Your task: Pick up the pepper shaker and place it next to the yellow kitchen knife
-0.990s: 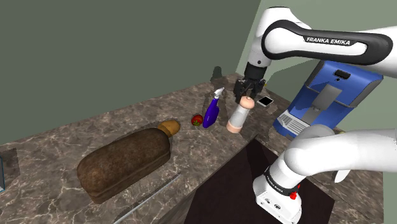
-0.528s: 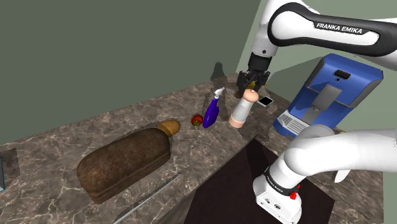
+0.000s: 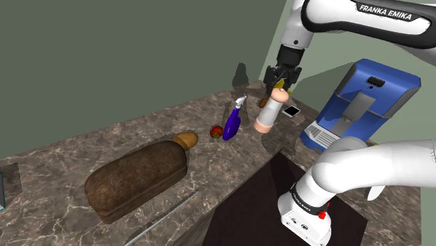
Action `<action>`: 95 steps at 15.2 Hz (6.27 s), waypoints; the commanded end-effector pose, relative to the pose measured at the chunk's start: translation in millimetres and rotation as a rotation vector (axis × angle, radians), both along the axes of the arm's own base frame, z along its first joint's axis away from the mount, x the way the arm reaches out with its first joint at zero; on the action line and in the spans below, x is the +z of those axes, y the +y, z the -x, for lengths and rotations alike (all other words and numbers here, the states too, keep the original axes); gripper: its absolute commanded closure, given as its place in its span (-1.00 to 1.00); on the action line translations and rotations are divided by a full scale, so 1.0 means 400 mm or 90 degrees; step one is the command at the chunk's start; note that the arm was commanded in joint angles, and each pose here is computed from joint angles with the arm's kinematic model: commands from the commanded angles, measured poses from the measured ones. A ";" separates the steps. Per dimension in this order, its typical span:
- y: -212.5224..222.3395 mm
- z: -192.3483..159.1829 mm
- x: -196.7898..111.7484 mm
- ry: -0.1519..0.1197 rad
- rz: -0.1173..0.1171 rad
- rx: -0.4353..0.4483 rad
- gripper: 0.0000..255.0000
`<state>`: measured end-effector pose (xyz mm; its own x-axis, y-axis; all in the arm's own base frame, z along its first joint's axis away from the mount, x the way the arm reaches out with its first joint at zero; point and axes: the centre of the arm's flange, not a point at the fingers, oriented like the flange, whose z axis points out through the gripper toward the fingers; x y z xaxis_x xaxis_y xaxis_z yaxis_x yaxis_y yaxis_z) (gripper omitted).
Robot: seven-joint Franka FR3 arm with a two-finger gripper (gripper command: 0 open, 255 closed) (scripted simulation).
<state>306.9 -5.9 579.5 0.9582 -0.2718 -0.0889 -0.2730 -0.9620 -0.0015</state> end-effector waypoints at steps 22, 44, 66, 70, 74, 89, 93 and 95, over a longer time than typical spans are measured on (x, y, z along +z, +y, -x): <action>-0.156 0.215 0.194 0.000 0.000 0.000 1.00; -0.583 0.802 0.197 0.000 0.000 0.000 1.00; -0.738 1.016 0.013 0.000 0.000 0.000 1.00; -0.738 1.016 -0.040 0.000 0.000 0.000 1.00; -0.738 1.016 -0.093 0.000 0.000 0.000 1.00; -0.738 1.016 -0.291 0.000 0.000 0.000 1.00; -0.738 1.016 -0.343 0.000 0.000 0.000 1.00; -0.738 1.016 -0.370 0.000 0.000 0.000 1.00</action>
